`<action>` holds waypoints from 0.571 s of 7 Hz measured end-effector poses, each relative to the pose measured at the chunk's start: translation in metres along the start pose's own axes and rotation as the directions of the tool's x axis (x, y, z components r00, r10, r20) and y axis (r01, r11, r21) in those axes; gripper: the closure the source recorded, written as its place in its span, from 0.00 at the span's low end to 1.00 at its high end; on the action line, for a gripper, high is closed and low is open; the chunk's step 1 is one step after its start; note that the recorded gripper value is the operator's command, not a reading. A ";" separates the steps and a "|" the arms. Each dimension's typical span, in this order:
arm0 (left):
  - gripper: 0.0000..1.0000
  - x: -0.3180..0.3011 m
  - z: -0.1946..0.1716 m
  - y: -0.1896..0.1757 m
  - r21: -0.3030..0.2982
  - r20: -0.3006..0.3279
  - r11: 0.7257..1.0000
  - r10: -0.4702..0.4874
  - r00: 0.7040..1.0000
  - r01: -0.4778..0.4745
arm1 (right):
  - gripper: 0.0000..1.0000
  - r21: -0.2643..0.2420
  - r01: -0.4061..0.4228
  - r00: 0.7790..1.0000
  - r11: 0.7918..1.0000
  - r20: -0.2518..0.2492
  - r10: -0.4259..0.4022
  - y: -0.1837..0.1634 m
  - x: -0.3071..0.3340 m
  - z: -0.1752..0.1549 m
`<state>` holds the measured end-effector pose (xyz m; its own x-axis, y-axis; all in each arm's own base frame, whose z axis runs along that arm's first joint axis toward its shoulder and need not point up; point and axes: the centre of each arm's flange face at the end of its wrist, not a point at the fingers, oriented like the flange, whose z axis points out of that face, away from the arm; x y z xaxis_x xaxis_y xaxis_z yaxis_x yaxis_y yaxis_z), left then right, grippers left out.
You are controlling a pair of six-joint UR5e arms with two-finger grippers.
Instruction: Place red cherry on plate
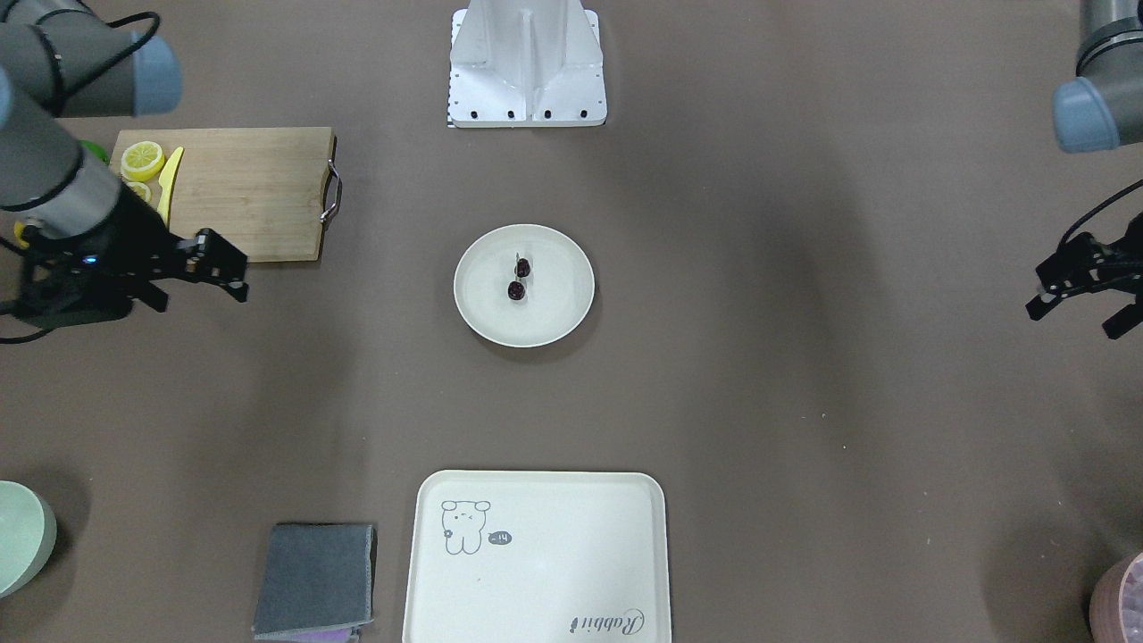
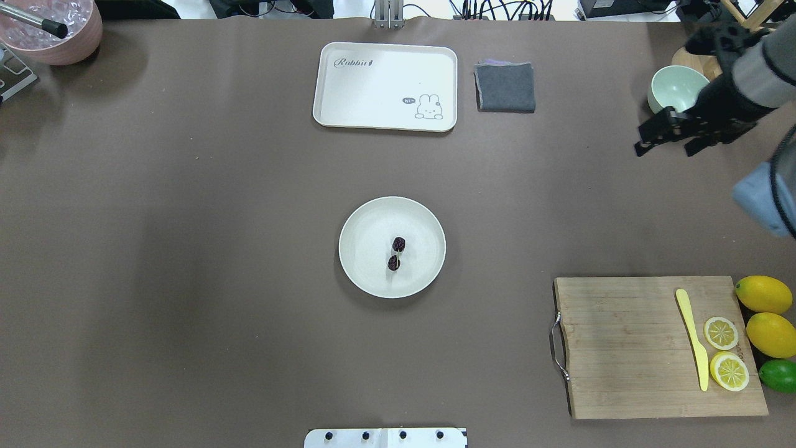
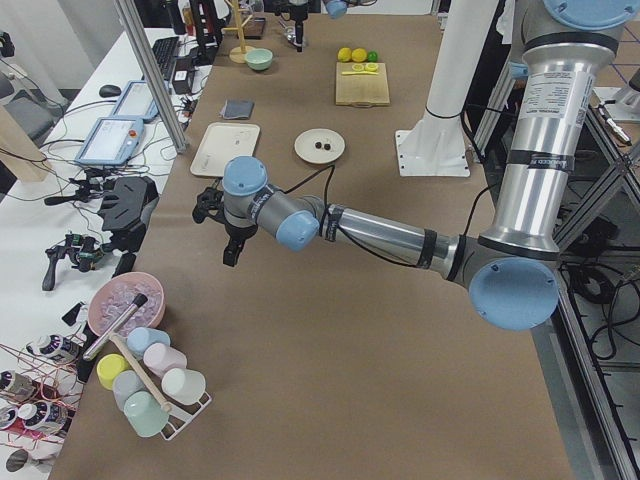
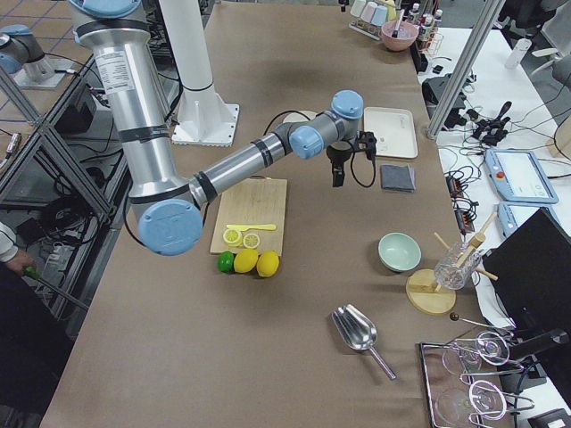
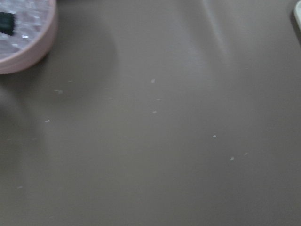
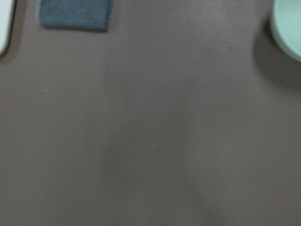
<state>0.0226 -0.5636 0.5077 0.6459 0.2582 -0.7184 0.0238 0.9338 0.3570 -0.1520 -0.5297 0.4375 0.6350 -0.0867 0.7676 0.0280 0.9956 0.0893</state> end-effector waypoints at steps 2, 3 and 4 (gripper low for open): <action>0.02 -0.065 -0.023 0.034 -0.067 0.066 0.998 0.028 0.997 -0.023 | 0.00 -0.013 -0.011 0.997 1.000 -0.072 0.010 0.035 0.167 -0.019; 0.02 -0.088 -0.021 0.058 -0.100 0.114 0.995 0.026 0.993 -0.015 | 0.00 -0.021 -0.009 0.996 1.000 -0.090 0.007 0.059 0.239 -0.025; 0.02 -0.101 -0.018 0.073 -0.121 0.147 0.993 0.025 0.989 -0.007 | 0.00 -0.019 -0.023 0.995 1.000 -0.094 0.022 0.082 0.288 -0.032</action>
<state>-0.0548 -0.5172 0.5956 0.7517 0.2417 -0.6136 -0.0730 0.9552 0.2869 0.0578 -0.4719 0.6456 0.7051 -0.0616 0.7065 0.0279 0.9979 0.0591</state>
